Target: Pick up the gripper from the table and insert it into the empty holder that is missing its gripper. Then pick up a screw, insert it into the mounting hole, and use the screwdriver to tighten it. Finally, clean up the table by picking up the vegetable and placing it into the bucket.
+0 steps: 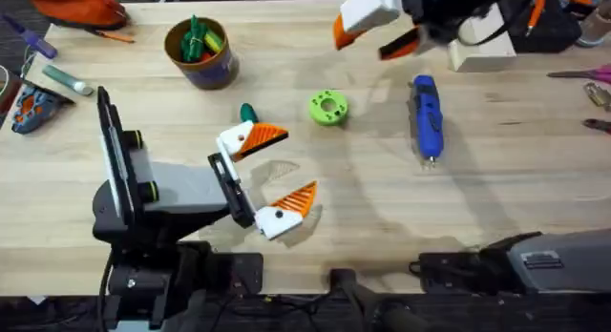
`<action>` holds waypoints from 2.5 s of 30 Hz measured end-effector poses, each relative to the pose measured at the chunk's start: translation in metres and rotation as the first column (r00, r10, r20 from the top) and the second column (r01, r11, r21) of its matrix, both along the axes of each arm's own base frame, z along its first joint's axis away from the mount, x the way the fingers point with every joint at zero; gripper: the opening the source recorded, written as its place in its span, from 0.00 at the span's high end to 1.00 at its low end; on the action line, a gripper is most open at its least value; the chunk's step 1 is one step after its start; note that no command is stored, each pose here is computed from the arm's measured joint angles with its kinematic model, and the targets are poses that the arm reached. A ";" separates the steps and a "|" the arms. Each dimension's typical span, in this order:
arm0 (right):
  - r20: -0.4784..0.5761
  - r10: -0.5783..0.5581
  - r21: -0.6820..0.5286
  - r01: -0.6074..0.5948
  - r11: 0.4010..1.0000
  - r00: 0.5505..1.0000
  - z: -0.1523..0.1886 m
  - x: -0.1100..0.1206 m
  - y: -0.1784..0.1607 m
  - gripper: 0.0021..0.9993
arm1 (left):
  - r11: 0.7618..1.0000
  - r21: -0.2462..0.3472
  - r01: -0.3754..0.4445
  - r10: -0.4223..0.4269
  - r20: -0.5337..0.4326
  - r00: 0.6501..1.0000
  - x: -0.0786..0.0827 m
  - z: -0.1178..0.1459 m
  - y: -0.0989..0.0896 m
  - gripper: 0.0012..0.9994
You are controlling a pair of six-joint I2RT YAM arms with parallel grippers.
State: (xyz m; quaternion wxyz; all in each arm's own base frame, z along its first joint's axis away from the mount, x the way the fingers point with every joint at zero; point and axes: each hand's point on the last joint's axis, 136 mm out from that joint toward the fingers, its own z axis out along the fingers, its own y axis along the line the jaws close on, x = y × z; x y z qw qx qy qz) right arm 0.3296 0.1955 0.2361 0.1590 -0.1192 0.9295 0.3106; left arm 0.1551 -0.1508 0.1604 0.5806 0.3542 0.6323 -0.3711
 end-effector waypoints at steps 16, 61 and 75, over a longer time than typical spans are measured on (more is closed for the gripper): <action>0.042 0.115 -0.595 -0.068 0.801 0.992 -0.037 -0.014 -0.010 0.01 | 1.000 0.000 0.000 0.000 0.000 1.000 0.000 0.000 0.000 0.01; -0.098 -0.009 -0.609 -0.053 0.792 0.995 -0.174 0.006 0.044 0.50 | 1.000 0.000 0.000 0.000 0.001 1.000 0.000 0.000 0.000 0.01; -0.095 -0.009 -0.606 -0.051 0.794 0.995 -0.176 0.007 0.045 0.64 | 1.000 0.000 0.000 0.000 0.000 1.000 0.000 0.000 0.000 0.01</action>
